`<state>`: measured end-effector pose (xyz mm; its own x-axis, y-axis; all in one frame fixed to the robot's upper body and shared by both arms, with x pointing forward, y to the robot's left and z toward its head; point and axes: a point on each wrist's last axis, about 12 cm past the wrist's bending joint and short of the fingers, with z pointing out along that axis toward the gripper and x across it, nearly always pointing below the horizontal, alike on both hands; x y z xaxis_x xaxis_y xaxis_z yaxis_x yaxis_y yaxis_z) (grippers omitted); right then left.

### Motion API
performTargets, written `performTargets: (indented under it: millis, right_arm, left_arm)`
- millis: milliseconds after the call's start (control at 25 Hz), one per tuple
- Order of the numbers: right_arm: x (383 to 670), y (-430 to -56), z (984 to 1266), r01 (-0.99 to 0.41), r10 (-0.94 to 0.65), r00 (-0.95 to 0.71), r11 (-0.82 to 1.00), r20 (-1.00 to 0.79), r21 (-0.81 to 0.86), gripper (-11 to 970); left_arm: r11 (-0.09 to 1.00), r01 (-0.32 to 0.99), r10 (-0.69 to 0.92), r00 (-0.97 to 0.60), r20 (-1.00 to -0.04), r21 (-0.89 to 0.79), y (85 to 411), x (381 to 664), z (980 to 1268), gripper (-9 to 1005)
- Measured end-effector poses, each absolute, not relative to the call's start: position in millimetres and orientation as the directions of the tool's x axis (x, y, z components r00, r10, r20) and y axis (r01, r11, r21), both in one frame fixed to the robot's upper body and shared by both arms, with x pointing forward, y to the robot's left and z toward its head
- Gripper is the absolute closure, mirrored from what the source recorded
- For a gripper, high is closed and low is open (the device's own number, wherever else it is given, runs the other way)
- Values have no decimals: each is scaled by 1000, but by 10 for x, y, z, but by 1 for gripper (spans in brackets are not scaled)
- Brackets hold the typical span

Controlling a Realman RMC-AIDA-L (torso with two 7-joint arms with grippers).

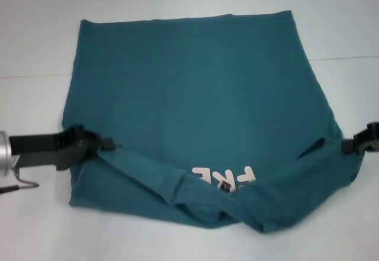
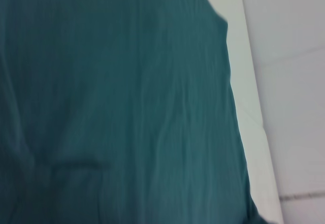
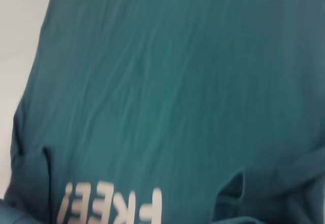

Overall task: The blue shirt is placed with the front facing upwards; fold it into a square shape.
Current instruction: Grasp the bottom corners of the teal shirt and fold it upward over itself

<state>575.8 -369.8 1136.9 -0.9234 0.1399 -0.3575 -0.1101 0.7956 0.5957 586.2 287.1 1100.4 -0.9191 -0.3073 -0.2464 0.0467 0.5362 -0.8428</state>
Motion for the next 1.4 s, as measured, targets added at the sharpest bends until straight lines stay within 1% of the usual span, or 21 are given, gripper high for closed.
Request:
performTargets:
  millis: [280, 440, 640, 680, 720, 880, 960, 1000, 1240, 1400]
  right_arm:
    - [5983, -3623, 11466, -96, 240, -872, 771, -427, 630, 942]
    - [6109, -3594, 11518, -85, 290, -834, 773, -469, 629, 943]
    - [6259, -3483, 11485, -73, 332, -799, 773, -501, 630, 942]
    - [6319, -3437, 11471, -77, 324, -794, 786, -514, 614, 942]
    - [6319, -3437, 11471, -77, 324, -794, 786, -514, 614, 942]
    - [6459, -3398, 11476, -83, 293, -757, 843, -584, 531, 943]
    - [6527, -3353, 11467, -88, 269, -737, 871, -620, 483, 943]
    - [6557, -3327, 11457, -88, 260, -730, 881, -632, 464, 943]
    - [6711, -3107, 11311, -94, 180, -733, 928, -656, 359, 943]
    - [6818, -2992, 11301, -104, 125, -725, 953, -678, 286, 943]
  left_arm:
    - [577, 49, -358, -882, -307, -815, 2759, 6147, 11094, 960]
    - [602, 82, -352, -865, -356, -794, 2647, 6328, 11214, 959]
    - [679, 117, -324, -838, -439, -725, 2453, 6521, 11273, 959]
    - [705, 124, -316, -827, -465, -698, 2399, 6568, 11272, 959]
    - [705, 124, -316, -827, -465, -698, 2399, 6568, 11272, 959]
    - [761, 141, -296, -794, -532, -633, 2321, 6675, 11293, 959]
    - [771, 145, -290, -787, -544, -620, 2310, 6693, 11299, 959]
    - [794, 155, -272, -775, -571, -588, 2283, 6733, 11313, 959]
    - [851, 169, -221, -743, -632, -497, 2166, 6817, 11284, 958]
    - [883, 182, -183, -715, -675, -433, 2074, 6859, 11270, 958]
